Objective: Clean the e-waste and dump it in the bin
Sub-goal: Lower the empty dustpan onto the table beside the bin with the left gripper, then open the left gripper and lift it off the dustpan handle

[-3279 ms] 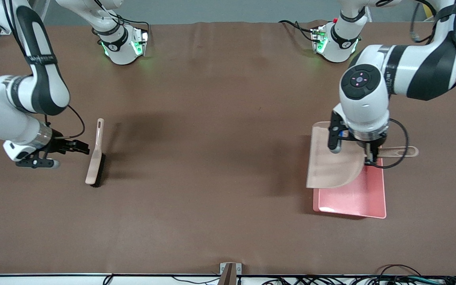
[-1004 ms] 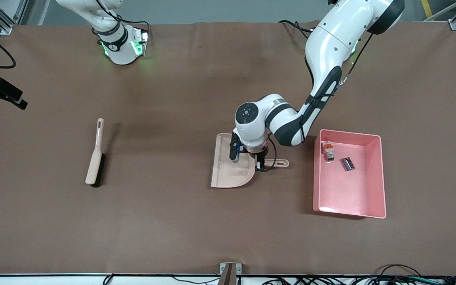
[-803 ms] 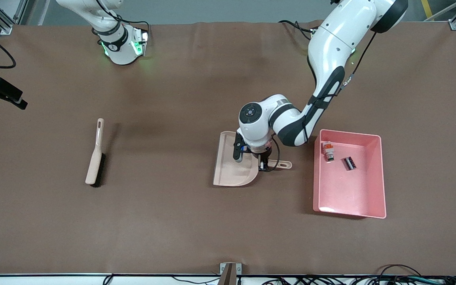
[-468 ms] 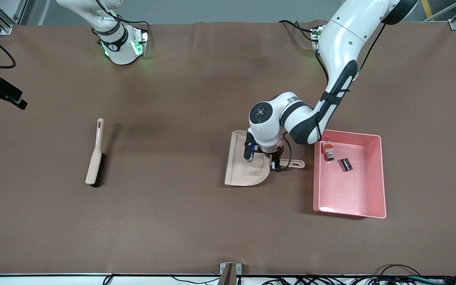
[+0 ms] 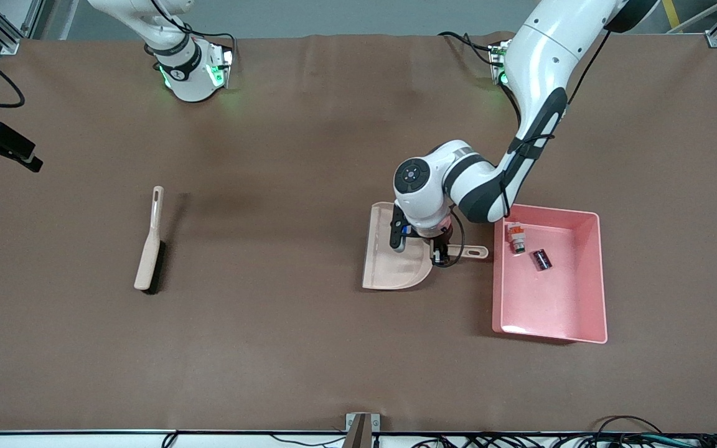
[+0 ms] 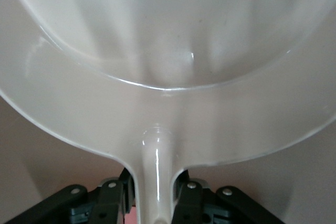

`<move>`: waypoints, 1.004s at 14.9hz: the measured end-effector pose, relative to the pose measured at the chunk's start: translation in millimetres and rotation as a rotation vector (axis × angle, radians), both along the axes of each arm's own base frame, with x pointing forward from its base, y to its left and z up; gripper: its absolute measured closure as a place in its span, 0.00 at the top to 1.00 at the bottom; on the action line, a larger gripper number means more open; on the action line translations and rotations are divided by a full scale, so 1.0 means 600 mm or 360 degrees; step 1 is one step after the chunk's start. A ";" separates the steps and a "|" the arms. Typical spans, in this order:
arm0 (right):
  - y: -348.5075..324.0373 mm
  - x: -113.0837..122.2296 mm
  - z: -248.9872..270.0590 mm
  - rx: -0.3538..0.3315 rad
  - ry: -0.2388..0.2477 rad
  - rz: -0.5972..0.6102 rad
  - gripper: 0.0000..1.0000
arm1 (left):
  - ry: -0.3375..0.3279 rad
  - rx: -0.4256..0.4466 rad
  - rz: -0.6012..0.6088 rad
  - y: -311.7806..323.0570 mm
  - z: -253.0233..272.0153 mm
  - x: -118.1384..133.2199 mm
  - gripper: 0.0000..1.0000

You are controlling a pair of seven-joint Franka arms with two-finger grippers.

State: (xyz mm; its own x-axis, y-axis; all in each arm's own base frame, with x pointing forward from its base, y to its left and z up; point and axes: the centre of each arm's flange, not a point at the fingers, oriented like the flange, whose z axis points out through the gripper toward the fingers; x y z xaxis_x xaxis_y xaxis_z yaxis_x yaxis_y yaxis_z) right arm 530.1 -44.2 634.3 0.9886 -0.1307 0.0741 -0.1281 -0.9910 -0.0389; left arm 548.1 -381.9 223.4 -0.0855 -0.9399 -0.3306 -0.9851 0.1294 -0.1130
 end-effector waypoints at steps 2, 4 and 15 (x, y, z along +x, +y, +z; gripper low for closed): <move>0.000 0.000 0.000 0.0000 0.0000 0.0000 1.00 | -0.0001 -0.0002 0.0005 -0.006 -0.003 -0.004 0.33; 0.000 0.000 0.000 0.0000 0.0000 0.0000 1.00 | -0.0002 -0.0003 0.0010 -0.011 -0.006 -0.008 0.33; 0.007 0.001 0.002 -0.0170 0.0012 0.0090 1.00 | -0.0051 -0.0023 0.0188 -0.025 0.071 0.019 1.00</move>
